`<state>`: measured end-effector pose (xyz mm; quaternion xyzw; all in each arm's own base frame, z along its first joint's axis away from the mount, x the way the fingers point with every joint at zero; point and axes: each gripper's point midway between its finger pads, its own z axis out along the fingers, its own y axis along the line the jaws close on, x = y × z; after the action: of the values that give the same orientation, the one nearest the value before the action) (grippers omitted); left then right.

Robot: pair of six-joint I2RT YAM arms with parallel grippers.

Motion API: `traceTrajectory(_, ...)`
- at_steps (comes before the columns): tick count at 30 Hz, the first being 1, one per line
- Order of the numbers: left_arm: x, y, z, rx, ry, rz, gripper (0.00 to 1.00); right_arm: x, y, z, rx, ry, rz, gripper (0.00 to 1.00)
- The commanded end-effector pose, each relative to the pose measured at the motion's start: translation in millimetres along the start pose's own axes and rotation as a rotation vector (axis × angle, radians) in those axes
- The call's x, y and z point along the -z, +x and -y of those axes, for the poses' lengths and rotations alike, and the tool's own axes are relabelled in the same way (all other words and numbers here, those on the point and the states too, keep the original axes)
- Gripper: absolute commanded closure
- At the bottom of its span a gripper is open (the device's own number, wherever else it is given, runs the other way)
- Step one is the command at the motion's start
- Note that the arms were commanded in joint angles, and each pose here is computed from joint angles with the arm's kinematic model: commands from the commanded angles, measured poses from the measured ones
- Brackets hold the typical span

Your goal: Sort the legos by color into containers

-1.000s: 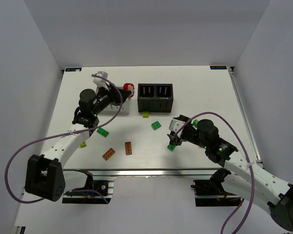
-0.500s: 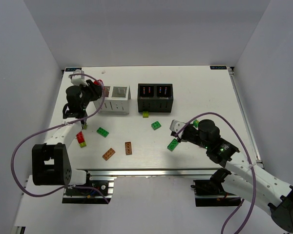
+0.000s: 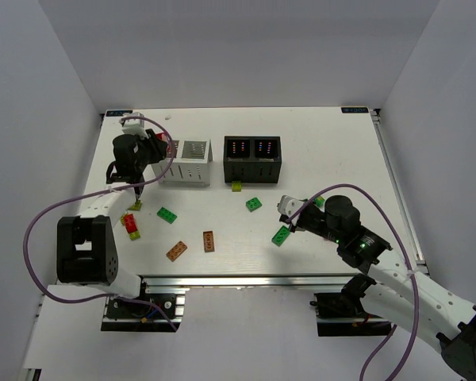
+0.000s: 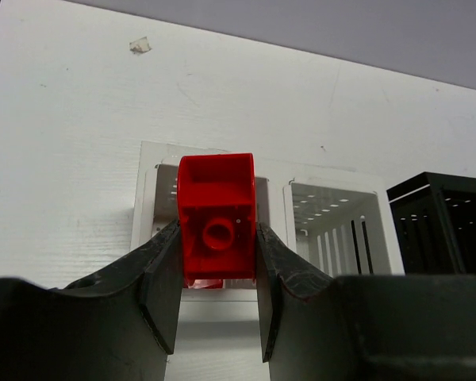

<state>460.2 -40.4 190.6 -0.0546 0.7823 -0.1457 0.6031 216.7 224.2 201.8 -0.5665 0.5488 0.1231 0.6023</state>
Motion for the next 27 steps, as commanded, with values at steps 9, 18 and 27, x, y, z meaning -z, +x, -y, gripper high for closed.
traceTrajectory(9,-9.5,-8.0,-1.9,-0.016,-0.007,0.000,0.69,4.1,-20.7,16.7,0.023,0.047,0.053,0.84)
traceTrajectory(18,-8.2,-9.7,2.7,0.012,0.010,0.001,0.40,5.8,-21.7,19.3,0.022,0.058,0.056,0.69)
traceTrajectory(27,12.0,-39.0,13.0,0.036,0.021,0.091,0.35,8.2,-23.6,24.1,0.017,0.075,0.064,0.48)
